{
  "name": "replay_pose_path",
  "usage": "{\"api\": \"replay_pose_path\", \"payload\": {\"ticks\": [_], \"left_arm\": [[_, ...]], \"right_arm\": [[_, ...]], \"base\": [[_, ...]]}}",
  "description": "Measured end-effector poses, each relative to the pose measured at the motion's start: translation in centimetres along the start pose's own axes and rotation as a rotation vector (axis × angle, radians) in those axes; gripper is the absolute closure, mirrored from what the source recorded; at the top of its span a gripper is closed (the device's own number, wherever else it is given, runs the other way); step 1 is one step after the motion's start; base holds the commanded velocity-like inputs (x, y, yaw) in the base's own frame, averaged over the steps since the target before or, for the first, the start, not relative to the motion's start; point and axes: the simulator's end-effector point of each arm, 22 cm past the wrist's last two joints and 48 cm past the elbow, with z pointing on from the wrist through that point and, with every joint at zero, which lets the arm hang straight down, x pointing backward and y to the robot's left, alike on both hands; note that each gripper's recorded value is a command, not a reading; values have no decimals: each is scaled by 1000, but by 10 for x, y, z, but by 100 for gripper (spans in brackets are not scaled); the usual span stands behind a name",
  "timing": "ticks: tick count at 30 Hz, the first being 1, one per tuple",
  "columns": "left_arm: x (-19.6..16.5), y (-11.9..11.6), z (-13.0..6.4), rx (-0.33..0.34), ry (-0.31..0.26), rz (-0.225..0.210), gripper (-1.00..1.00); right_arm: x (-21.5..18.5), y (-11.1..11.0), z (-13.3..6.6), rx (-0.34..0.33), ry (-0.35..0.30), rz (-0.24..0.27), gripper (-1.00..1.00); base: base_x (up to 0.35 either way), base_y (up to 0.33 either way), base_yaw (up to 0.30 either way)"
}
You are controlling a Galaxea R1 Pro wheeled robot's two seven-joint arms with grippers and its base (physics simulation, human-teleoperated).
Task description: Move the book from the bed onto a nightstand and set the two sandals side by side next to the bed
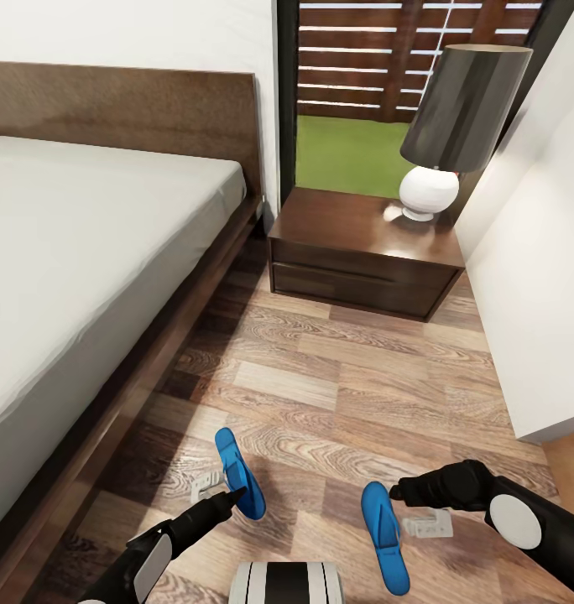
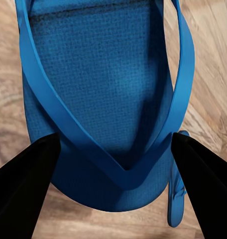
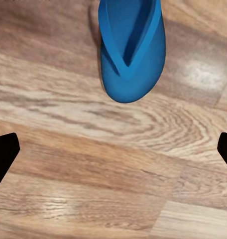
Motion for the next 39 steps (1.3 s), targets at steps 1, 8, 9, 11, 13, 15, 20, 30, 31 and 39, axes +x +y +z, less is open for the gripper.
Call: {"api": "replay_pose_path", "payload": {"ticks": [1, 8, 9, 11, 13, 15, 20, 30, 31, 39], "left_arm": [[0, 0, 0, 0, 0, 0, 100], [10, 9, 3, -11, 18, -13, 100], [12, 10, 4, -13, 21, -15, 100], [15, 13, 5, -16, 27, -20, 100], [18, 16, 6, -20, 33, -24, 100], [20, 17, 6, -21, 34, -27, 100], [19, 17, 6, -21, 34, -27, 100], [19, 18, 5, -21, 34, -27, 100], [19, 18, 5, -21, 34, -27, 100], [19, 17, 6, -19, 34, -27, 100]], "right_arm": [[0, 0, 0, 0, 0, -1, -100], [-7, 0, 10, 0, -25, -2, -100], [-9, 0, 12, 0, -29, -2, -100], [-11, 0, 16, 0, -37, -1, -100], [-13, 1, 19, 0, -45, -1, -100], [-14, 0, 20, 1, -48, -3, -100], [-14, -3, 20, 5, -46, -8, -100], [-14, -3, 20, 5, -47, -10, -100], [-14, -3, 20, 5, -47, -10, -100], [-14, -3, 19, 6, -47, -12, -100]], "base": [[0, 0, 0], [0, 0, 0], [0, 0, 0], [0, 0, 0], [0, 0, 0], [0, 0, 0], [0, 0, 0], [0, 0, 0], [0, 0, 0], [0, 10, 0]]}}
